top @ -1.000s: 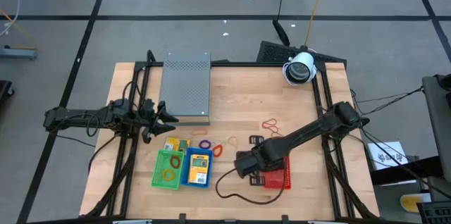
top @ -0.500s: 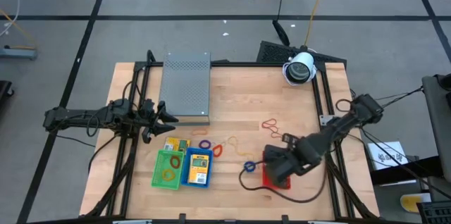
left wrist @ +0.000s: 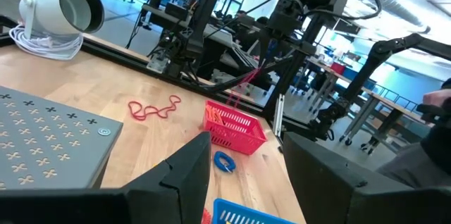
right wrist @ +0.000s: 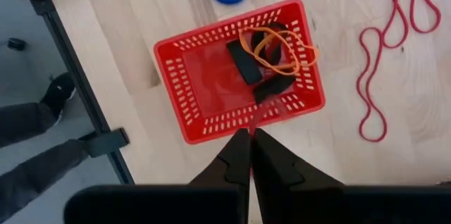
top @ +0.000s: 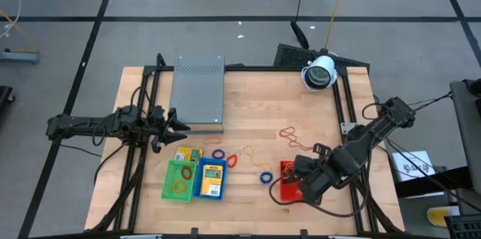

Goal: Pick & Place Office Desk Supplies
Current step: Put the red rubber band into the red bin

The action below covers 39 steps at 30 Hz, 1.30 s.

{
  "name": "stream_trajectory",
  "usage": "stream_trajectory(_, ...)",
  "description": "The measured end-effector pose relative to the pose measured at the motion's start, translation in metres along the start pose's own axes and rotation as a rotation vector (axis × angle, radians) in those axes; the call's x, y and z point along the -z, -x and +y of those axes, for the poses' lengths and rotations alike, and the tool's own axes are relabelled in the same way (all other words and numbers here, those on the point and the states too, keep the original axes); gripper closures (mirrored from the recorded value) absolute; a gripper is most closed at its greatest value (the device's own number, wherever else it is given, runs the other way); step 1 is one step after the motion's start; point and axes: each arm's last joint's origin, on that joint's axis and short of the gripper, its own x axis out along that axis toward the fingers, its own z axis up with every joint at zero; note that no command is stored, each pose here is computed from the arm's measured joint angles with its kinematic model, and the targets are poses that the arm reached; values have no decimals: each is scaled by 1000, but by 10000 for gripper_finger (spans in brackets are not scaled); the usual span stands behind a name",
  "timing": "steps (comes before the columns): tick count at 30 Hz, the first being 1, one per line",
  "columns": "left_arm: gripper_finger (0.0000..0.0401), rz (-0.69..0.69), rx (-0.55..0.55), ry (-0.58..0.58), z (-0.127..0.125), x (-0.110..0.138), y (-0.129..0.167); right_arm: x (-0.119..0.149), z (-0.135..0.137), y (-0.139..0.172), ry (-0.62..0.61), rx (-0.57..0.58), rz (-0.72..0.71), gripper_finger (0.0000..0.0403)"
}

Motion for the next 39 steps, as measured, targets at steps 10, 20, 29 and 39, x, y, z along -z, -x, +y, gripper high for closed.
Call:
stream_trajectory(10, 215, 0, 0, 0, 0, 0, 0, 4, 6, -24, 12, -12, 2, 403)
stream_trajectory(20, 215, 0, 0, 0, 0, 0, 0, 6, 11, -68, 16, -88, -16, 403)
stream_trajectory(29, 215, 0, 0, 0, 0, 0, 0, 16, -2, -117, 8, -77, -5, 403)
stream_trajectory(39, 215, 0, 0, 0, 0, 0, 0, 17, -1, -122, -58, -115, -11, 403)
